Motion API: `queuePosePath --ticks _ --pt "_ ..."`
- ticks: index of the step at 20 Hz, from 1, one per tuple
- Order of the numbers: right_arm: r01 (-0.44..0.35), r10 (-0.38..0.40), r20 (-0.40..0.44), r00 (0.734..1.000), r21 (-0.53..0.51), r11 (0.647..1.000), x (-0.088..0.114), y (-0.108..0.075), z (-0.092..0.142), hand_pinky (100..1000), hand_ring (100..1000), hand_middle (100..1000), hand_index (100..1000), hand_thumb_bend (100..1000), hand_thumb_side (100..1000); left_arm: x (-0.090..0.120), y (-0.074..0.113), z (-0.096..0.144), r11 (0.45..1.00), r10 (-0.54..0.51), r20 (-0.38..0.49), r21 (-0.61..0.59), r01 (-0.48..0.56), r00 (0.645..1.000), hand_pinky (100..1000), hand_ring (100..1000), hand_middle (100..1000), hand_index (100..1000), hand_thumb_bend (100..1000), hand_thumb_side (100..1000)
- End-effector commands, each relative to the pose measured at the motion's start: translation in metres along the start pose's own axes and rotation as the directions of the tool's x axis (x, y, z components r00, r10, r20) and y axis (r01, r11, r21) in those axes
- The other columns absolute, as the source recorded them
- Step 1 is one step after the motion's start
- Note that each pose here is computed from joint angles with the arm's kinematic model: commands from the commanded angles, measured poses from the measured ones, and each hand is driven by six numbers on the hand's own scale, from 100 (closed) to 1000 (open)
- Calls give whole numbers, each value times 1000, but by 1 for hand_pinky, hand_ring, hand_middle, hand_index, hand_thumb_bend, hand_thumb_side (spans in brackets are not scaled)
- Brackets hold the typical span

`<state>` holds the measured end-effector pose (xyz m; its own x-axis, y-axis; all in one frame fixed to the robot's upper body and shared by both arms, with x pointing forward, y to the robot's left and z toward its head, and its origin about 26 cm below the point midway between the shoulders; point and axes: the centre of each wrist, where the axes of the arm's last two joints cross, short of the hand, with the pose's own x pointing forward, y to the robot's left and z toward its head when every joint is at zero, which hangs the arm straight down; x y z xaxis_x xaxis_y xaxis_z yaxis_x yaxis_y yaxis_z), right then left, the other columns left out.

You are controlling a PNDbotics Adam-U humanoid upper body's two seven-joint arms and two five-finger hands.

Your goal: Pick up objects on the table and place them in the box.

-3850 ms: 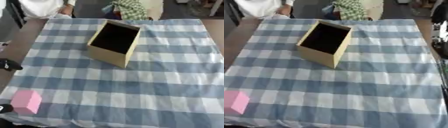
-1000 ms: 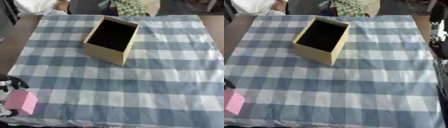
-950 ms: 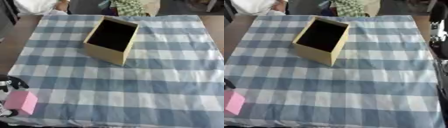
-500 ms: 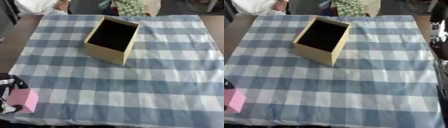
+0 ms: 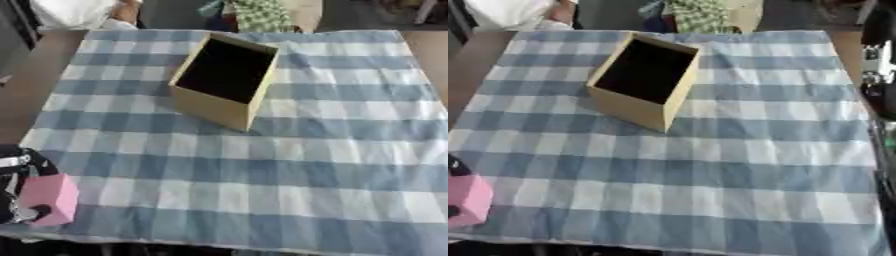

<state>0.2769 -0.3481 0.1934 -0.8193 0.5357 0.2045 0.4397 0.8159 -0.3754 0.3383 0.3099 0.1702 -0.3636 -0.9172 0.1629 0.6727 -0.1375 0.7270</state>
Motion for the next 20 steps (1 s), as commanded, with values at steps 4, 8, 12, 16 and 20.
queuePosePath --ticks 4,8,12,16,20 --pt "-10 10 30 1000 -5 1000 3 -5 -8 784 615 597 783 100 786 7 23 27 992 -63 -40 109 67 997 367 495 511 694 148 258" --pt "-12 12 31 999 -5 1000 3 -6 -8 784 615 598 783 100 786 20 37 42 976 -113 -47 182 120 992 364 496 513 697 124 256" --pt "-16 17 38 999 -2 1000 2 -7 -9 785 616 598 783 100 785 36 56 56 950 -167 -55 260 176 984 363 498 516 701 100 259" --pt "-21 20 53 998 5 1000 2 -8 -12 786 616 598 783 100 786 52 76 68 918 -218 -55 327 224 974 363 504 524 711 100 257" --pt "-20 20 65 998 5 1000 2 -9 -14 786 616 597 783 100 786 69 96 77 885 -262 -47 387 259 964 356 505 527 717 100 257"
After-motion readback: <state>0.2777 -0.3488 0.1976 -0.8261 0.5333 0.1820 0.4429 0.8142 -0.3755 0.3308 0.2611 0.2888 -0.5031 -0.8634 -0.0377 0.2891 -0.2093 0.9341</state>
